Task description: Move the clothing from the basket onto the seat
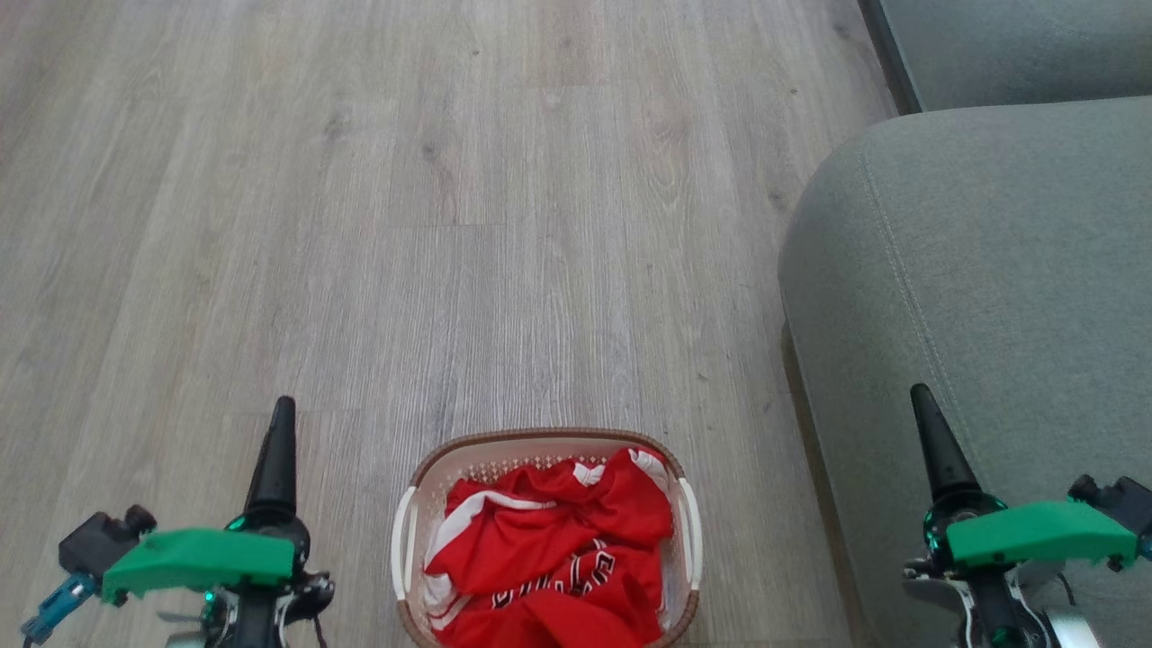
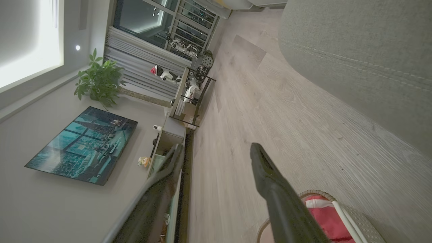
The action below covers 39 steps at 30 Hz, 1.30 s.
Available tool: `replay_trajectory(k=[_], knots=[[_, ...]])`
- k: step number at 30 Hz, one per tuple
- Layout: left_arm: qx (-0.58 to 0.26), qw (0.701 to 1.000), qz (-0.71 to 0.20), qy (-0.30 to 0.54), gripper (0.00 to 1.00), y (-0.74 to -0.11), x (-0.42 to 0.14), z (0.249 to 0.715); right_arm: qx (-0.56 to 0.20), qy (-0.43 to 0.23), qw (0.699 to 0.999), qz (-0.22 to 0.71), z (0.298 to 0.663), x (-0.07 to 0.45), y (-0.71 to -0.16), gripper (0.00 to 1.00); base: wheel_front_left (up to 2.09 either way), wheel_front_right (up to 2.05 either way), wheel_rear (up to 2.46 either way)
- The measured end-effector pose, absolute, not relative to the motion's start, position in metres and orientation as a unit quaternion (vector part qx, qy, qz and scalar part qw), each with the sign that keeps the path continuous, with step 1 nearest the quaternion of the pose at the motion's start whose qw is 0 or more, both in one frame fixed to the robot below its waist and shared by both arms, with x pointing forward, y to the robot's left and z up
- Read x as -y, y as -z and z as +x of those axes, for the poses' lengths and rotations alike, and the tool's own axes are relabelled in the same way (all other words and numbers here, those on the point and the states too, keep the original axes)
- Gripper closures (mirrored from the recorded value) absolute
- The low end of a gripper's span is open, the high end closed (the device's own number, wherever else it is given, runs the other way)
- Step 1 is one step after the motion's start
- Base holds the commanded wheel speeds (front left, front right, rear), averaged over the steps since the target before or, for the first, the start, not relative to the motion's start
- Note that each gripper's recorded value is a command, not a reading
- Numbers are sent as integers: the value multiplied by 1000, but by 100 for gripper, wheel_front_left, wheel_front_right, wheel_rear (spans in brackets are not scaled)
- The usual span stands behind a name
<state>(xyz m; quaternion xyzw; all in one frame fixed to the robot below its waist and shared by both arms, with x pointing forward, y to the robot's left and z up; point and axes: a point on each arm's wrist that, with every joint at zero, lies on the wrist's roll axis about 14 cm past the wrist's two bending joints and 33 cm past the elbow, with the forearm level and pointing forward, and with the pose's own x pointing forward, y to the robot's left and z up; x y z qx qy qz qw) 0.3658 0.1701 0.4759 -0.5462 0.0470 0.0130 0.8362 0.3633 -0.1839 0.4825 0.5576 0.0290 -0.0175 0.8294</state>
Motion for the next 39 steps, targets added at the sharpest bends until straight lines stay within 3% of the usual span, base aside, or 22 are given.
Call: replay_trajectory(k=[17, 39], knots=[[-36, 917, -396, 20, 0, -488, -161, 368, -8, -4, 908, 419, 365, 181, -497, 0, 0, 0, 0], [-11, 965, -260, 44, 0, -496, -154, 368, 15, -23, 956, 291, 367, 175, -507, 0, 0, 0, 0]])
